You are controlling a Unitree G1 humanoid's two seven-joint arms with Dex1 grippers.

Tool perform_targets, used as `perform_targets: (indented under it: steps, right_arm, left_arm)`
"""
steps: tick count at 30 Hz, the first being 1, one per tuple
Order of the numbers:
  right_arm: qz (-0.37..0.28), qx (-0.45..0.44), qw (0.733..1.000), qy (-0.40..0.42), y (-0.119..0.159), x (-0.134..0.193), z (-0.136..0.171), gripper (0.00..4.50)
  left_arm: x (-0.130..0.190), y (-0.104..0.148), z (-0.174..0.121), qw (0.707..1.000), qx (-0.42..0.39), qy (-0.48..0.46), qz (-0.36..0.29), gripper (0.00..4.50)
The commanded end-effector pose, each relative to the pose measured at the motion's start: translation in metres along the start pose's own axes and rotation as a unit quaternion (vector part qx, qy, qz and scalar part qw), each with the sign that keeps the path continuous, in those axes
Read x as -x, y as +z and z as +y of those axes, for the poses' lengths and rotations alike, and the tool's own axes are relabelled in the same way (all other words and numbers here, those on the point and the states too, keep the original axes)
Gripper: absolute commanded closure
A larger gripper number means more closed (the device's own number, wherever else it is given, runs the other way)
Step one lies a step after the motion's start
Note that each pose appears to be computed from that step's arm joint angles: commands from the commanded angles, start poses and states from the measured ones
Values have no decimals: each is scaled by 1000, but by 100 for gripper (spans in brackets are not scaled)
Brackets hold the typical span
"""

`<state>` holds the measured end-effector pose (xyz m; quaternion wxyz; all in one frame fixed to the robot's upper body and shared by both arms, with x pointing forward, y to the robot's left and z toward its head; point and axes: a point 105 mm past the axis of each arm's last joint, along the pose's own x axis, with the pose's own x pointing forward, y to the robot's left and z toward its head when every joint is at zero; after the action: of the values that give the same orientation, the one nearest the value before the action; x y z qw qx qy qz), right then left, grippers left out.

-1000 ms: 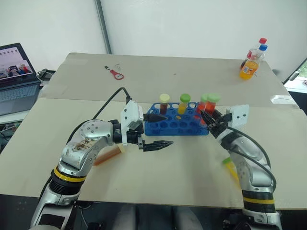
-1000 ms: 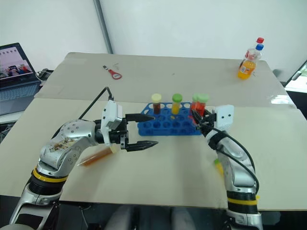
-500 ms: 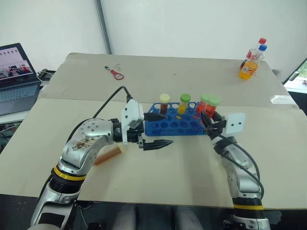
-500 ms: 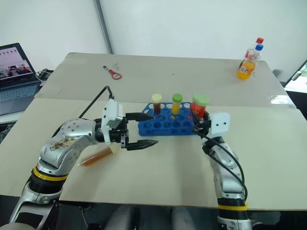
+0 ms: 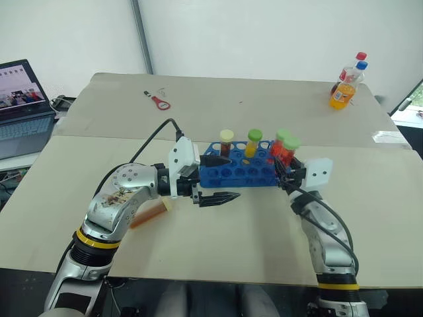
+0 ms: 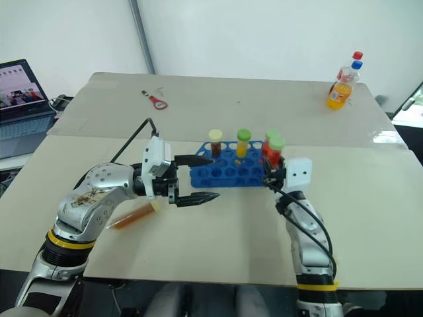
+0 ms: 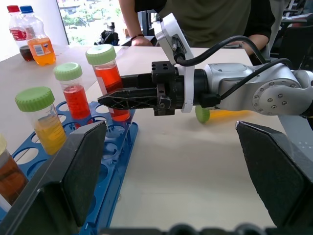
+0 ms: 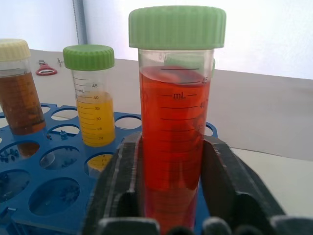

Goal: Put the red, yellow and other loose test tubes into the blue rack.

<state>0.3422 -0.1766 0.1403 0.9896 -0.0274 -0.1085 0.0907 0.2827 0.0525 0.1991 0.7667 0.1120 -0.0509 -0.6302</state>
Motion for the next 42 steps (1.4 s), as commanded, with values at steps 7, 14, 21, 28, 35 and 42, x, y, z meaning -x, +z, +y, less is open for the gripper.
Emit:
perform_targets:
  steps: [7,14,21,28,35,42]
  right_arm:
    - [65,60,995,50,27,40,-28,36]
    - [222,131,956,141,52,89,-37,36]
    - [429,152,875,163,34,125,-48,36]
    - [516,123,829,176,13,133,-56,36]
    - [544,118,810,184,-6,121,-61,36]
    - [564,101,790,217,-5,117,-48,220]
  left_arm:
    - [-1,6,2,999,-24,19,10,0]
    - [16,-8,-12,993,-74,-31,87,0]
    - [20,-6,-38,987,-63,-112,97,0]
    - [19,-5,-53,980,-72,-160,91,0]
    - [10,-8,-54,981,-82,-152,83,0]
    - [5,-9,-56,983,-82,-148,77,0]
